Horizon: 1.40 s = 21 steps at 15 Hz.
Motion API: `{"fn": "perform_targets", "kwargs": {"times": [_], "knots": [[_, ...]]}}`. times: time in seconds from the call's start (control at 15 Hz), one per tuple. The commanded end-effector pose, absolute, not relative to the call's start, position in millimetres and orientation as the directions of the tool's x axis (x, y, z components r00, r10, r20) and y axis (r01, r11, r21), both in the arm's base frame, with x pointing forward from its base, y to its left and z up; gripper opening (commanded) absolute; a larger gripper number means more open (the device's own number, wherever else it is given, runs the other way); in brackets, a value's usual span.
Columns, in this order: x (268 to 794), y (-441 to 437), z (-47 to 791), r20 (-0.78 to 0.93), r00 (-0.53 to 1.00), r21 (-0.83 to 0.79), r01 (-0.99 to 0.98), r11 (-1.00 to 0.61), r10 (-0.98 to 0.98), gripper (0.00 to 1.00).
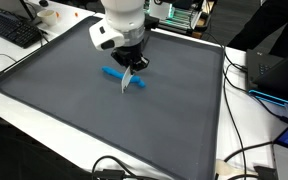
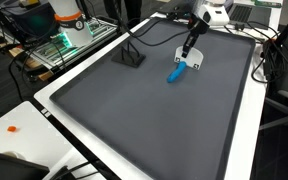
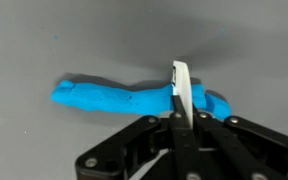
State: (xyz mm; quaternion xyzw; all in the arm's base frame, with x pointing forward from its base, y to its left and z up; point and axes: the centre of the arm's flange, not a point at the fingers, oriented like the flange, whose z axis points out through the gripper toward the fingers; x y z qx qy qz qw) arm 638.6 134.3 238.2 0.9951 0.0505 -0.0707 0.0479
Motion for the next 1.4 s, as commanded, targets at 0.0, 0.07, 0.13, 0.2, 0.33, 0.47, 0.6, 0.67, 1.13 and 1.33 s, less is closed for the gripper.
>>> {"fn": "perform_targets", "kwargs": {"times": [0.0, 0.07, 0.13, 0.2, 0.33, 0.47, 0.6, 0.67, 1.13, 1.33], "knots": [[621, 125, 212, -0.192, 0.977, 0.066, 0.107, -0.992, 0.093, 0.01], [618, 124, 214, -0.197, 0.976, 0.064, 0.105, -0.992, 0.091, 0.01], [616, 124, 215, -0.201, 0.975, 0.059, 0.105, -0.993, 0.092, 0.01], [614, 123, 216, -0.206, 0.974, 0.052, 0.108, -0.993, 0.095, 0.01], [610, 123, 219, -0.207, 0.974, 0.035, 0.102, -0.994, 0.092, 0.01], [607, 122, 220, -0.217, 0.97, 0.023, 0.113, -0.993, 0.105, 0.01], [606, 122, 220, -0.226, 0.968, 0.015, 0.119, -0.993, 0.113, 0.01], [606, 122, 220, -0.228, 0.967, 0.014, 0.122, -0.992, 0.116, 0.01], [605, 123, 230, -0.246, 0.961, 0.016, 0.138, -0.99, 0.13, 0.01], [605, 122, 236, -0.249, 0.96, 0.022, 0.136, -0.991, 0.126, 0.01]]}}
